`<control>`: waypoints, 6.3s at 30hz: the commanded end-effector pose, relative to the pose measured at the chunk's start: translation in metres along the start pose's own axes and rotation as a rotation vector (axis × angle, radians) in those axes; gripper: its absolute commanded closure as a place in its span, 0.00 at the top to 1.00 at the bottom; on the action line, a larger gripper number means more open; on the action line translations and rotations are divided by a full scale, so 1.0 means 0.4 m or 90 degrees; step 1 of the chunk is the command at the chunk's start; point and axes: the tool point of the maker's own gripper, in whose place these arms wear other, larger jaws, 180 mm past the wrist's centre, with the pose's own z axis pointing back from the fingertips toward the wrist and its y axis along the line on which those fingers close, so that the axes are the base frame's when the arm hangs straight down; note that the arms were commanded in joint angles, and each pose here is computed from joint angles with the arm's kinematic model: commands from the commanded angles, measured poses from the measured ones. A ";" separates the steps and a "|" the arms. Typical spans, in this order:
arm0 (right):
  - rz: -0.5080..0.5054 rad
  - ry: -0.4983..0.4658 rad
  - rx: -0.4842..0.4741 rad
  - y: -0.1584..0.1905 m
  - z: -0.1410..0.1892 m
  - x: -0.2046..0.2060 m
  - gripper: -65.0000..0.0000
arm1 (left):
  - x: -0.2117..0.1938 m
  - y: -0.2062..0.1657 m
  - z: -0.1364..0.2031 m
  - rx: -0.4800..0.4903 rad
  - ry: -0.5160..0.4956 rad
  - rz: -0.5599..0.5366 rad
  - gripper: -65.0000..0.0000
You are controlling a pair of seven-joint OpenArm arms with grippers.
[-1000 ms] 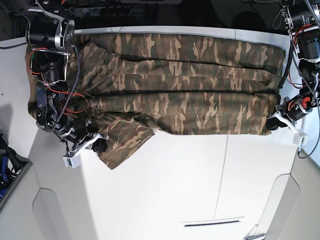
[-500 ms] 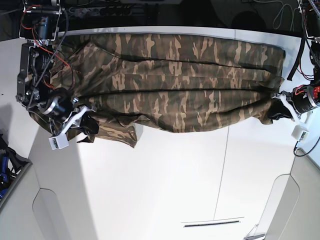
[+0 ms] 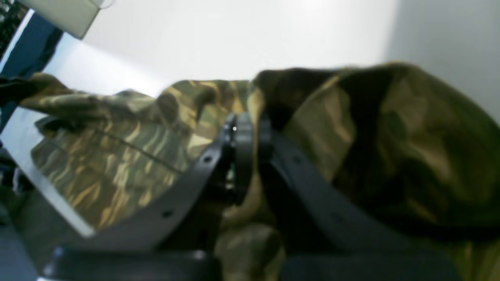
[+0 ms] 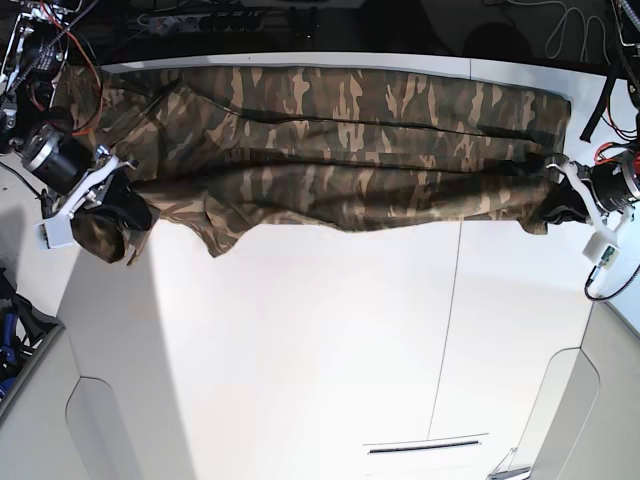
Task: Fold the T-shirt properly
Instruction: 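Regrasp the folded edge and lift it toward the collar edge, then lay the folded strip down and open both grippers, then grasp the strip's ends and pull them to straighten it, then carry the strip end with the left gripper toward the right gripper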
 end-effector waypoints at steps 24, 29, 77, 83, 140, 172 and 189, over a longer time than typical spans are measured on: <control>-0.069 0.132 -0.064 -0.051 0.082 -0.216 0.45 | 0.011 -0.007 0.026 -0.020 -0.008 0.006 0.38; -0.070 0.096 -0.037 -0.026 0.091 -0.170 0.45 | 0.067 0.049 0.093 0.009 -0.083 0.048 0.38; -0.206 0.032 -0.165 -0.243 0.073 -0.231 0.21 | -0.213 0.105 0.035 0.049 -0.054 0.294 0.65; -0.222 0.025 -0.145 -0.230 0.070 -0.225 0.21 | -0.227 0.098 0.030 0.049 -0.037 0.288 0.65; -0.102 -0.037 -0.106 -0.150 0.115 -0.039 0.21 | 0.150 -0.200 0.028 -0.099 -0.123 -0.093 0.00; -0.165 0.038 -0.109 -0.112 0.119 -0.186 0.68 | 0.128 -0.676 -0.151 -0.343 -0.167 -0.040 0.63; -0.196 0.008 -0.083 -0.084 0.104 -0.182 0.00 | 0.109 -0.906 -0.250 -0.338 -0.152 -0.114 0.08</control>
